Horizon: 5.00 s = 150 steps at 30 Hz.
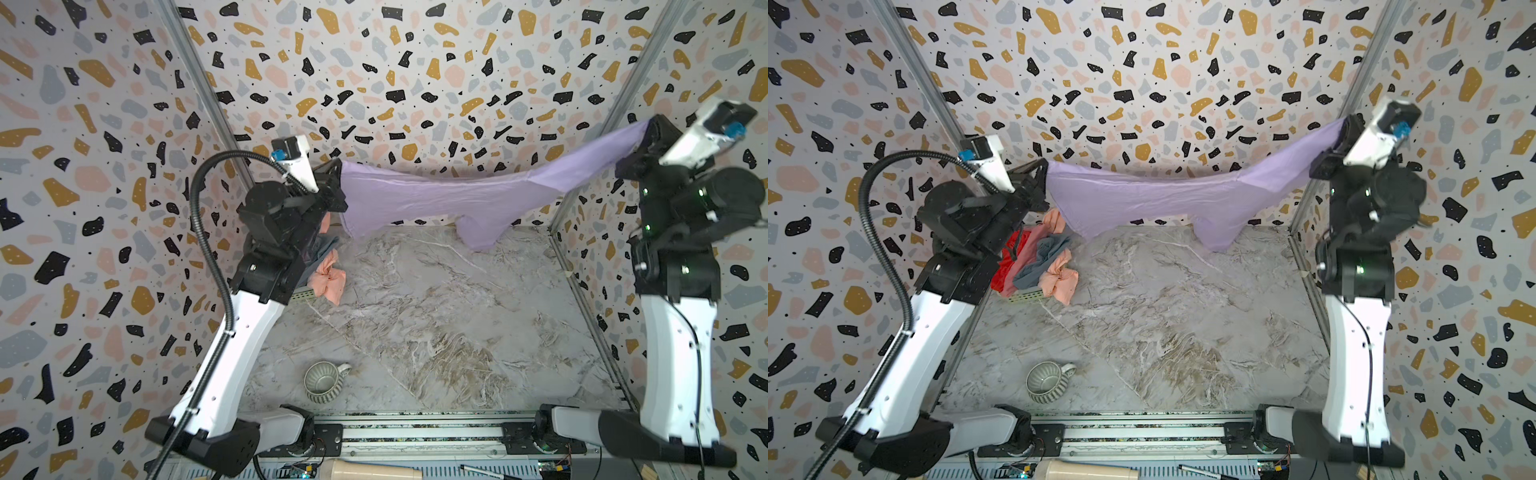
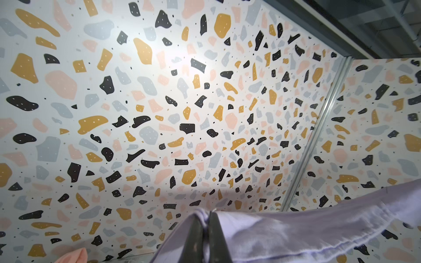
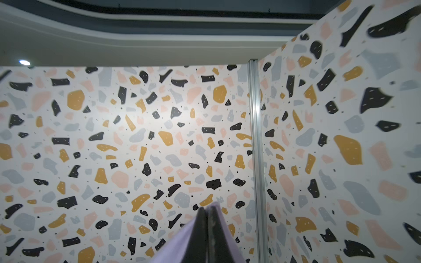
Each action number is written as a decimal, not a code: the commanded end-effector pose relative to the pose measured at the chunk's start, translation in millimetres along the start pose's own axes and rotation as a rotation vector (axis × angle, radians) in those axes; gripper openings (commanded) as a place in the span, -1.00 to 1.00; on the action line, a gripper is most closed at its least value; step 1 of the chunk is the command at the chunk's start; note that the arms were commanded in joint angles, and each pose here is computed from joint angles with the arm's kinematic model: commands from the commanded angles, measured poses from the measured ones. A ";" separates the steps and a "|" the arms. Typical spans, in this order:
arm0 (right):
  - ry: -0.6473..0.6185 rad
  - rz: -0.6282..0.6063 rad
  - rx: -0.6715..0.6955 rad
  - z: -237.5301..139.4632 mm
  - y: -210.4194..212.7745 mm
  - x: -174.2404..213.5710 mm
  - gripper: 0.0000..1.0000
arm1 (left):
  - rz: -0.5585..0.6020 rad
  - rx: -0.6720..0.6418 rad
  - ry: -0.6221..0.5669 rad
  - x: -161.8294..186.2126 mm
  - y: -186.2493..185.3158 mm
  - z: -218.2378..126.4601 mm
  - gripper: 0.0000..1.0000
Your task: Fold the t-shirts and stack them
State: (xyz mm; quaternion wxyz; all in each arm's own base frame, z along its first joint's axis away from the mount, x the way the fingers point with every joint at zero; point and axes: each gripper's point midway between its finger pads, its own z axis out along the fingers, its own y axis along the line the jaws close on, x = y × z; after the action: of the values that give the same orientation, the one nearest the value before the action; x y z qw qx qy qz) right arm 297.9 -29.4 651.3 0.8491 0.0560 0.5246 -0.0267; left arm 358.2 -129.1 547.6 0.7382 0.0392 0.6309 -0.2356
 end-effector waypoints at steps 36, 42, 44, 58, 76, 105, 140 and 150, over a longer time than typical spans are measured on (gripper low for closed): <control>1.180 0.368 0.311 -238.0 -36.3 407.9 -1.00 | -0.244 -0.423 1.015 436.1 109.7 -155.7 -1.00; 1.199 0.255 0.430 -245.9 -61.7 380.0 -0.12 | -0.235 -0.407 0.924 402.1 104.7 -144.0 -1.00; 1.186 0.225 0.474 -244.9 -76.2 389.1 0.17 | -0.243 -0.392 0.893 395.9 102.4 -137.1 -1.00; 1.228 0.462 0.250 -238.3 -32.7 421.3 0.12 | -0.258 -0.359 0.901 407.7 100.3 -112.5 -1.00; 1.391 0.395 -0.131 -322.2 76.6 493.2 0.50 | -0.274 -0.303 0.898 408.5 91.4 -109.7 -1.00; 1.826 0.383 -0.302 -433.0 126.6 518.5 0.52 | -0.274 -0.306 0.872 402.0 91.6 -114.4 -1.00; 1.203 0.327 -0.138 -127.8 89.0 492.7 0.55 | -0.155 -0.500 0.812 365.4 106.2 -135.6 -0.05; 1.183 0.472 -0.187 -78.7 87.4 548.4 0.54 | -0.185 -0.187 0.773 391.4 62.8 -10.2 0.22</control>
State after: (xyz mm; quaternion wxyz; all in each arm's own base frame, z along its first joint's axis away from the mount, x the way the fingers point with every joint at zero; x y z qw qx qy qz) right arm 449.4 68.1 101.8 0.3537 0.1182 0.9065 0.1977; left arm 367.5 -156.9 117.7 0.3584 -0.0370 0.9181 -0.1652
